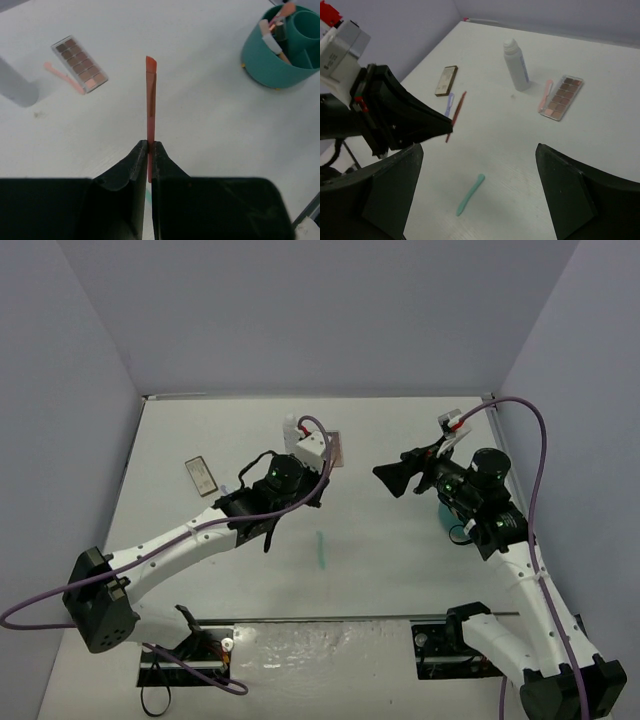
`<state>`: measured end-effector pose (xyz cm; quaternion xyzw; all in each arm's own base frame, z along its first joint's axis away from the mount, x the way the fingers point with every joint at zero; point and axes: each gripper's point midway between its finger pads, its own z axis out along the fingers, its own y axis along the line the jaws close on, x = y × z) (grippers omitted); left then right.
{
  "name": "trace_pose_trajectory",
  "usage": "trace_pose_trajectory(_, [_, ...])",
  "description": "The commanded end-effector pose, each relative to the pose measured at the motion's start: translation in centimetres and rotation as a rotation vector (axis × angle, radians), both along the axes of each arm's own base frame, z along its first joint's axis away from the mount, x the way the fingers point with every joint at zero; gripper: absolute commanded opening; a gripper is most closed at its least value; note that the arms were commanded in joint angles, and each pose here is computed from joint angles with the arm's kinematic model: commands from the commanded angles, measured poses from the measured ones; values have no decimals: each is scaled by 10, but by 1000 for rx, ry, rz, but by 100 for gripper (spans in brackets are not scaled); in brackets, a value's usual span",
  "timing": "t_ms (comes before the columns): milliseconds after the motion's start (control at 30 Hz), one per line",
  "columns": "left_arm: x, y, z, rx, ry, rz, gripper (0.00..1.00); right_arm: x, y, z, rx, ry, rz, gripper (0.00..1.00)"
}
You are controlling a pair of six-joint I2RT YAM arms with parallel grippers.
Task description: Organize the makeup
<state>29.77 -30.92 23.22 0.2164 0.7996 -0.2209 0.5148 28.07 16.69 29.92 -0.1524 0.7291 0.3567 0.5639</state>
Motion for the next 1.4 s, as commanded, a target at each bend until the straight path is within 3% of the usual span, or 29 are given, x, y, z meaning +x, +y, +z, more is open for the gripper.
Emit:
trace_pose_trajectory(0, [-14,-41,85,-148,-244,-212,0,-9,25,43,121,-103,144,90])
trace_pose_trajectory(300, [-33,-67,110,-221,-287,-304,0,2,40,30,175,-44,159,79])
trace_pose_trajectory(633, [-34,-75,123,-266,-313,-311,0,7,50,11,163,12,160,54])
trace_pose_trajectory(1000, [-31,-79,120,-269,-295,-308,0,10,48,3,124,32,134,2])
trace_pose_trajectory(1067, [-31,-78,115,-259,-280,-300,0,13,43,3,101,14,100,0])
trace_pose_trajectory(1133, [-27,-75,108,-243,-256,-268,14,16,37,7,81,0,61,0])
trace_pose_trajectory(1233, [-17,-60,95,-199,-213,-179,54,25,18,2,26,-1,-59,0])
trace_pose_trajectory(1267, [-16,-57,91,-192,-199,-170,57,28,10,1,8,-6,-109,0])
trace_pose_trajectory(1367, [-1,-26,80,-162,-151,-35,80,39,-33,0,-63,-38,-333,0])
